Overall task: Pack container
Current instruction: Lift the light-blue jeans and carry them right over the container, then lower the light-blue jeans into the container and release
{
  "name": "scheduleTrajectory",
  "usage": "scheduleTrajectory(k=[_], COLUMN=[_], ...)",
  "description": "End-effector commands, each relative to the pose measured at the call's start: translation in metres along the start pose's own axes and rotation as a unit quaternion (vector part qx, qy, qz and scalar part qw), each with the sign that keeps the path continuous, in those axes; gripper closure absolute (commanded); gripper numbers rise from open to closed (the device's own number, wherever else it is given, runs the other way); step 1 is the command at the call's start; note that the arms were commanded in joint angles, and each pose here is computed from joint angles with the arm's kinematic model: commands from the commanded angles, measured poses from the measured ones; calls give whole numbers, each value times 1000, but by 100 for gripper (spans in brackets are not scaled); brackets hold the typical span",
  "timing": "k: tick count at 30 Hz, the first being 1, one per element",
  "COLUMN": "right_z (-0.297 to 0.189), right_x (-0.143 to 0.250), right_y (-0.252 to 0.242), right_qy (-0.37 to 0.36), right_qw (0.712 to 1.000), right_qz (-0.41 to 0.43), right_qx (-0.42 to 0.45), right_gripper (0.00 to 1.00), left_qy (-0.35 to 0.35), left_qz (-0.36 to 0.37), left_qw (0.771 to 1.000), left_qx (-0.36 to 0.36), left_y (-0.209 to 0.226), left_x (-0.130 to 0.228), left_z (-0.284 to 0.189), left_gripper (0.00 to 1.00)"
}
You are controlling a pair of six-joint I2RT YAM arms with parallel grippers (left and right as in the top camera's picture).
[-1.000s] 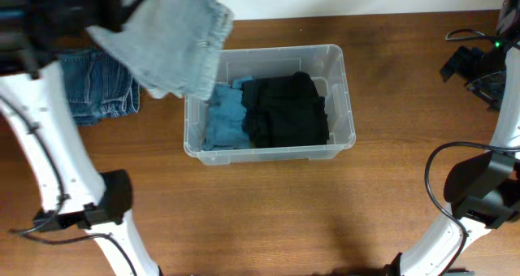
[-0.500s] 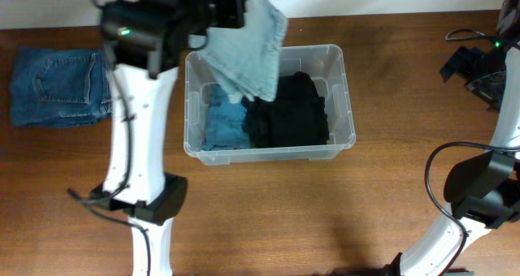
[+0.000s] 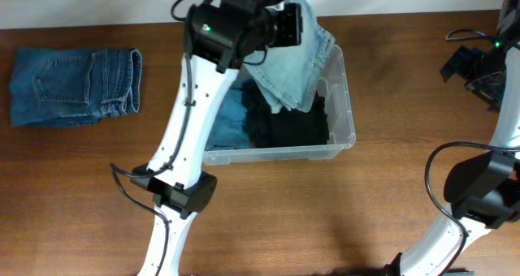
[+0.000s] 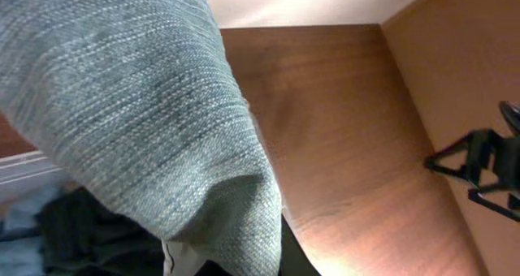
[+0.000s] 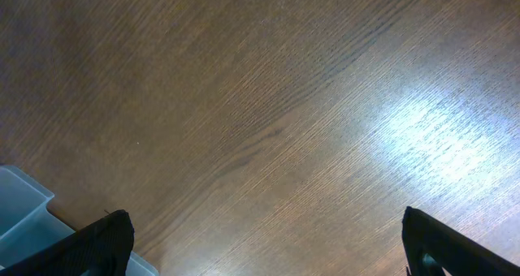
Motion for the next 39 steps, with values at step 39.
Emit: scheduleTrajectory(k=[39], right_z=[2], right_x=[-1], right_y=[-2], right_qy=[1], right_qw=[1000], right_qz=[7], right_qx=[8], right_gripper=[2], left_qy=[35], left_qz=[-138], left_qw=[989], left_qx=[42], left_y=[-34], left_x=[21], left_z=[-45], left_gripper=[99])
Point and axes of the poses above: each gripper's point midway between its finger pads, its own z axis out along the fingers, its own y axis along the line the jaws close on, x = y × z, the point moved 7 cm from there along -z, back along the fingers
